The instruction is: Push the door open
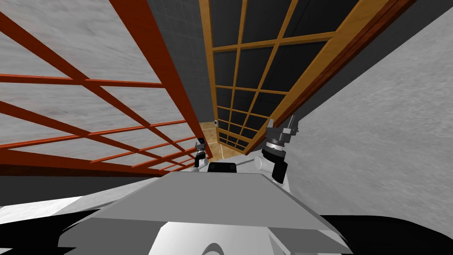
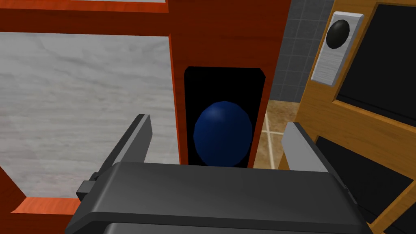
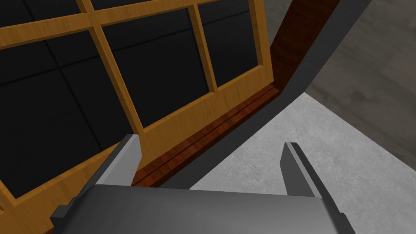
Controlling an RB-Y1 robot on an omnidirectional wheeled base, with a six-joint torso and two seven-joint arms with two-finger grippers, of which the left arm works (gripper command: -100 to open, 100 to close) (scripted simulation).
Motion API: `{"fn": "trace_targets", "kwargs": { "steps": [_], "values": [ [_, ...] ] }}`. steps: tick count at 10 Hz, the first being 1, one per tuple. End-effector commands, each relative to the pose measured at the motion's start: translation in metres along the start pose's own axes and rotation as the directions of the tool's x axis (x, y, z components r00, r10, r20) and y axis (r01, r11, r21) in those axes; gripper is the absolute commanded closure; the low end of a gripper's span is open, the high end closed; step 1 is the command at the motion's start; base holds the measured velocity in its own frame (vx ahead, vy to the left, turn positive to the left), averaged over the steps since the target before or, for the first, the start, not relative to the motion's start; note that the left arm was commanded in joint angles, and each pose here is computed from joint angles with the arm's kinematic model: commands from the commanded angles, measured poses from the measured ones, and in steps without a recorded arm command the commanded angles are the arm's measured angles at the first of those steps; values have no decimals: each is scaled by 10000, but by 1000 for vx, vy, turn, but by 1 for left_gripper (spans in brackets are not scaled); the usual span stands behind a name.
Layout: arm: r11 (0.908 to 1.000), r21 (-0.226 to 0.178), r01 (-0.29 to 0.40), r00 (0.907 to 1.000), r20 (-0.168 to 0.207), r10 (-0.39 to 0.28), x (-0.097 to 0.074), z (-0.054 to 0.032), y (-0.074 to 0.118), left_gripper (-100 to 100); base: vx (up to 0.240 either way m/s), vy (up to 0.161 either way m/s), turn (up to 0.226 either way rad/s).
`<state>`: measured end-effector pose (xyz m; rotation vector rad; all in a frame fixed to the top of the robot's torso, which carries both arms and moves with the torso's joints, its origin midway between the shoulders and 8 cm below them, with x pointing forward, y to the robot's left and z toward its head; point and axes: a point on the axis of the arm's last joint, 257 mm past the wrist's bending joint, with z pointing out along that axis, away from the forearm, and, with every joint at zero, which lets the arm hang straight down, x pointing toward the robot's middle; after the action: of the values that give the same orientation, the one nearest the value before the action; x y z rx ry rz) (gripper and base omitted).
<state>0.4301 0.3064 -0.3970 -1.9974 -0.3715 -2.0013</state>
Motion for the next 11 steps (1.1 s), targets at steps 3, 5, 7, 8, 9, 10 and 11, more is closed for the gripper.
{"fn": "trace_targets", "kwargs": {
  "steps": [3,5,7,8,9,10,11],
  "values": [
    [10000,0,0,10000,0,0,0,0,0,100,14,4,-7],
    [10000,0,0,10000,0,0,0,0,0,100,-19,-7,2],
    [10000,0,0,10000,0,0,0,0,0,100,-4,-2,1],
    [9994,353,-67,10000,13,66,-9,26,-148,100,54,30,-139],
    [9977,667,-98,9999,-46,101,9,56,-273,100,109,34,-194],
    [9962,860,-114,9999,-80,121,20,72,-349,100,85,37,-153],
    [9962,860,-114,9999,-80,121,20,72,-349,100,58,43,-30]
  ]
}}
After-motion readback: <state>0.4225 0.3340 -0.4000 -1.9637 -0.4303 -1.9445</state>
